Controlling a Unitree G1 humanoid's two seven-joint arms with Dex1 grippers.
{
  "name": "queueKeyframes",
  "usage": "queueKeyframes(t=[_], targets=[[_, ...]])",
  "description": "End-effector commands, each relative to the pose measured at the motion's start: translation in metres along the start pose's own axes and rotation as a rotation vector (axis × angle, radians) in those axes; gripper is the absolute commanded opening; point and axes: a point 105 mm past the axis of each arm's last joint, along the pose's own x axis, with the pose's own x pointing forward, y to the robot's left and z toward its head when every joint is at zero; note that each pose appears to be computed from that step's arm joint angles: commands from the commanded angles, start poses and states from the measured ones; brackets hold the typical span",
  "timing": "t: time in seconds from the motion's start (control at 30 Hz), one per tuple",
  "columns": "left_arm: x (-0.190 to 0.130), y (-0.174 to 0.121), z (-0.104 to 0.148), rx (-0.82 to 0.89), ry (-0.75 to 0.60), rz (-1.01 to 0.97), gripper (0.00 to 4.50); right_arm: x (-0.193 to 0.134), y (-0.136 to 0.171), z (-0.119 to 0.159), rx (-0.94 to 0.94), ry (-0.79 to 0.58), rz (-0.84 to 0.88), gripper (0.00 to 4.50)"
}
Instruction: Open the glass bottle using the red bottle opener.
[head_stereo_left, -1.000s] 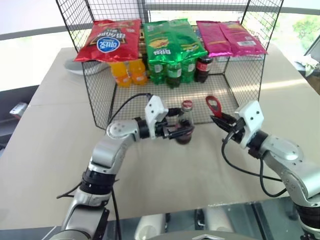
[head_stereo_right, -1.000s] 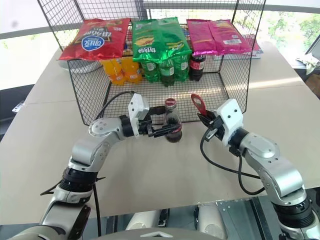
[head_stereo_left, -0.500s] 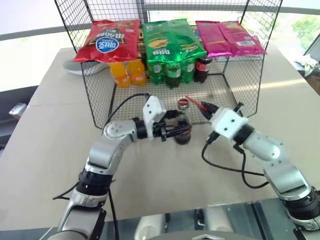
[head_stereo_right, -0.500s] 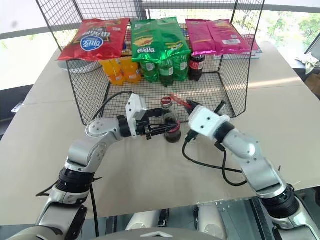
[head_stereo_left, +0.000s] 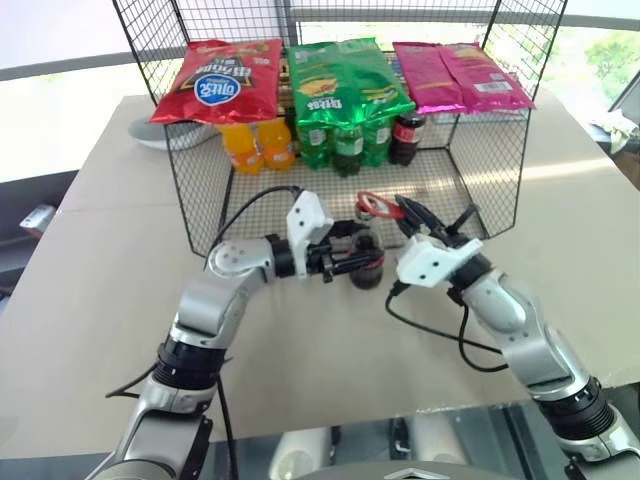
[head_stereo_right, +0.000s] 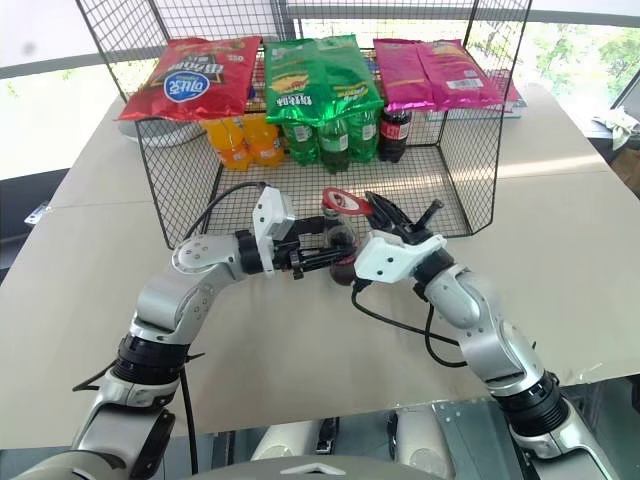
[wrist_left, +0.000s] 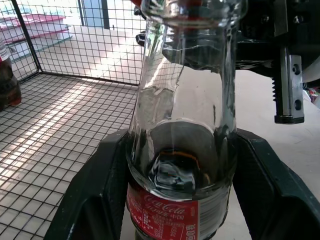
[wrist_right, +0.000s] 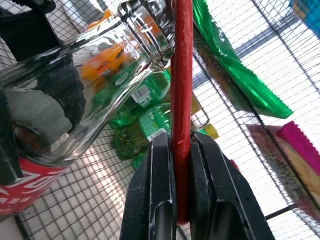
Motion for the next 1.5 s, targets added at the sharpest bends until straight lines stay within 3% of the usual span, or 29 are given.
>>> queueKeyframes(t=[0.03, 0.3, 0.47, 1.23, 1.5], targets=[[0.006, -0.004, 0.018, 0.048, -0.048, -0.030, 2.30, -0.001, 0.016, 0.009, -0.025, -0.041, 0.047, 0.00], [0.007, -0.003, 0.018, 0.050, -0.043, -0.028, 2.30, -0.004, 0.042, -0.003, -0.095, -0.009, 0.126, 0.00], [0.007, -0.004, 0.017, 0.049, -0.037, -0.030, 2.30, -0.003, 0.042, -0.009, -0.185, -0.010, 0.147, 0.00], [0.009, -0.007, 0.007, 0.045, -0.012, -0.036, 2.30, 0.001, -0.008, -0.008, -0.538, -0.120, 0.332, 0.00], [0.009, -0.007, 0.007, 0.048, -0.013, -0.038, 2.30, 0.003, -0.018, -0.015, -0.481, -0.091, 0.319, 0.00]])
